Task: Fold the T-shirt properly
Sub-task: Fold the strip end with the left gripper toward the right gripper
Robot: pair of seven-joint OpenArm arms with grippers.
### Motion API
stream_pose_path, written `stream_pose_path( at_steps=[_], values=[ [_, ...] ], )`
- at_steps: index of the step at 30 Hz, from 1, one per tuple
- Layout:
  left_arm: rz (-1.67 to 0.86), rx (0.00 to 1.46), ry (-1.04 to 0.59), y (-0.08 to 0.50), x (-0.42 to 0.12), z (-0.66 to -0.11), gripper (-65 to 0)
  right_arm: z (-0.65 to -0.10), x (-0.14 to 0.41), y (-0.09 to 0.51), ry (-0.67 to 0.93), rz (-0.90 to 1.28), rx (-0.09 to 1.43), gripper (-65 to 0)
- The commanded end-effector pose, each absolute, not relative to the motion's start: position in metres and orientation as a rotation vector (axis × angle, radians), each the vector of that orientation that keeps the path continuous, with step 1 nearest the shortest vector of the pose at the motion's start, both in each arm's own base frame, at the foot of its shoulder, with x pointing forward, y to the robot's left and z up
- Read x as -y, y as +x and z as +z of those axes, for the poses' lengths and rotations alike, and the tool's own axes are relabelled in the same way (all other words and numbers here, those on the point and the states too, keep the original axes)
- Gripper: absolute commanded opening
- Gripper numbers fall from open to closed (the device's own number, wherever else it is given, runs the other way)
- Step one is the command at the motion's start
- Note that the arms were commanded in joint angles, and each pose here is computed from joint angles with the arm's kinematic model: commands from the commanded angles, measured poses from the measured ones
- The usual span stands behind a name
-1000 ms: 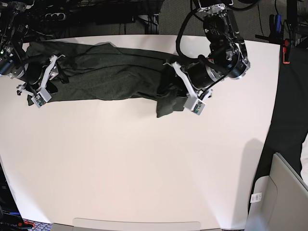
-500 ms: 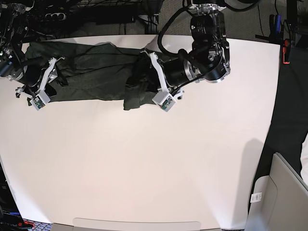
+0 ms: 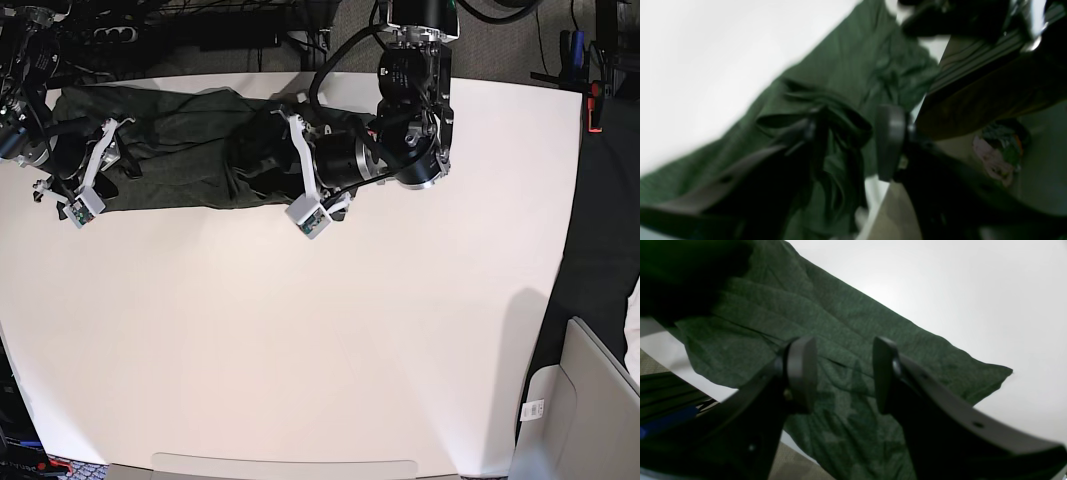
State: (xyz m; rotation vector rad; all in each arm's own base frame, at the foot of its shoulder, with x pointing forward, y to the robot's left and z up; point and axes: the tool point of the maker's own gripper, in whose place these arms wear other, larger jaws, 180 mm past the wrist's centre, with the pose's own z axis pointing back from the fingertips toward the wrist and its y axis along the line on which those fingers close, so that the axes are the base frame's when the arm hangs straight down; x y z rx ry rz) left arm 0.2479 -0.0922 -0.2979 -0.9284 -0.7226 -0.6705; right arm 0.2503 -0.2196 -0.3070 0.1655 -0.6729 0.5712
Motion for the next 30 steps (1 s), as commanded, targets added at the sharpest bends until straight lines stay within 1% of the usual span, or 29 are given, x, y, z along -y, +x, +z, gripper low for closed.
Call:
stream_pose_path(
  at_steps=[1, 5, 7, 10, 13, 15, 17, 20, 23, 27, 30],
  values=[
    [-0.687, 0.763, -0.942, 0.253, 0.095, -0.285, -38.1, -0.296, 0.221, 0.256, 0.156, 0.585, 0.709, -37.8],
    [-0.653, 0.783, -0.907, 0.265, 0.079, -0.286, -37.8, -0.296, 0.221, 0.256, 0.156, 0.585, 0.709, -37.8],
    [-0.593, 0.798, -0.859, 0.276, 0.054, -0.291, -37.8, -0.295, 0.222, 0.256, 0.155, 0.582, 0.712, -37.8],
    [-0.517, 0.805, -0.75, 0.286, 0.002, -0.304, -37.7, -0.292, 0.228, 0.257, 0.142, 0.567, 0.719, -37.8],
    [-0.471, 0.762, -0.664, 0.285, -0.037, -0.32, -37.6, -0.292, 0.228, 0.257, 0.141, 0.566, 0.72, -37.8],
    [-0.408, 0.716, -0.649, 0.279, -0.048, -0.33, -37.1, -0.292, 0.228, 0.257, 0.141, 0.566, 0.72, -37.8],
    [-0.349, 0.674, -0.649, 0.274, -0.053, -0.339, -34.7, -0.292, 0.227, 0.257, 0.143, 0.569, 0.719, -37.8],
    [-0.337, 0.63, -0.666, 0.262, -0.051, -0.353, -30.6, -0.292, 0.226, 0.259, 0.144, 0.572, 0.722, -37.8],
    [-0.331, 0.582, -0.686, 0.253, -0.048, -0.367, -28.6, -0.292, 0.227, 0.259, 0.143, 0.571, 0.723, -37.8],
    [-0.261, 0.516, -0.765, 0.245, -0.043, -0.388, -25.0, -0.292, 0.228, 0.258, 0.141, 0.567, 0.72, -37.8],
    [-0.234, 0.52, -0.789, 0.25, -0.041, -0.392, -24.5, -0.292, 0.229, 0.257, 0.139, 0.569, 0.717, -37.8]
  ],
)
